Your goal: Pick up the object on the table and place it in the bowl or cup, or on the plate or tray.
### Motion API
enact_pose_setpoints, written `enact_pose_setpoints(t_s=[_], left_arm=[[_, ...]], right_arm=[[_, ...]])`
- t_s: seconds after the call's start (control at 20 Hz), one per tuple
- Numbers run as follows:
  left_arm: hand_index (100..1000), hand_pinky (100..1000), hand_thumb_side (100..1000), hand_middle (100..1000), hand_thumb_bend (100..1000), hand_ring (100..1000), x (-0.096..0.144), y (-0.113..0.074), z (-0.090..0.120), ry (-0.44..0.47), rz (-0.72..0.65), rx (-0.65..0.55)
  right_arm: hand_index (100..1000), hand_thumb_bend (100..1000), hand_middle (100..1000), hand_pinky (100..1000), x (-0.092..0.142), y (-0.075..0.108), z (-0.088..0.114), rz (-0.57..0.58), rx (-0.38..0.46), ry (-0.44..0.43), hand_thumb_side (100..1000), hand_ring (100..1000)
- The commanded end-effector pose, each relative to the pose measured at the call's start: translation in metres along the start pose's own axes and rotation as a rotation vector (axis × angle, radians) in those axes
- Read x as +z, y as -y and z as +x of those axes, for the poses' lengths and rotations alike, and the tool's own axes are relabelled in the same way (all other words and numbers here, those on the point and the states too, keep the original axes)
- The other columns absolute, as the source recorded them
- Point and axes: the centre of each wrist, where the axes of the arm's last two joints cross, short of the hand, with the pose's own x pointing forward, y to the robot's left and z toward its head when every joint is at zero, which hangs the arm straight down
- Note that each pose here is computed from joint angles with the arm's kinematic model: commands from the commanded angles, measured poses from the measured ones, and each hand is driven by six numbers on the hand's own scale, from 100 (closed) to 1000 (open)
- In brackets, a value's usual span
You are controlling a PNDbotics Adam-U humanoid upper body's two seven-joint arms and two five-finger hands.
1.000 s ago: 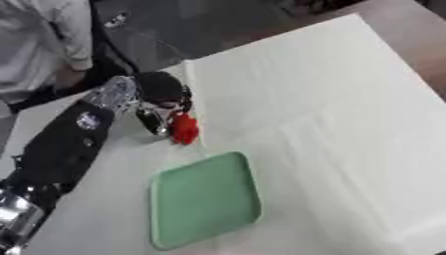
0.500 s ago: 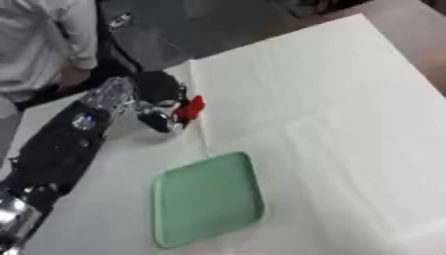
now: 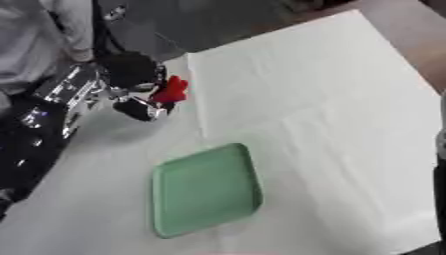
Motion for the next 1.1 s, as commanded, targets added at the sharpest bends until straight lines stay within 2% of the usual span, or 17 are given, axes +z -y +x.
enact_pose_setpoints(t_s=[0.05,0.3,0.6,1.1], left_arm=[[386,100,676,193,100,100,0.012,-0.032,0.005,0.003,0.053,-0.013],[388,100,674,187,100,100,0.018,-0.049,0.03,0.059,0.049,0.018],[387,100,674,188,100,100,0.031,-0.068,0.062,0.187,-0.028,0.014],[383,100,668,181,100,100,0.056,-0.066,0.093,0.125,-0.001,0.039]], right_arm=[[488,100,402,238,-0.003,0.003,0.003,0.015,0.015,0.012,452,361],[488,100,401,238,-0.002,0.004,0.004,0.016,0.022,0.008,451,360],[488,100,402,238,-0.002,0.005,0.004,0.018,0.025,0.006,452,360],[488,100,403,238,-0.003,0.004,0.004,0.018,0.022,0.007,451,361]])
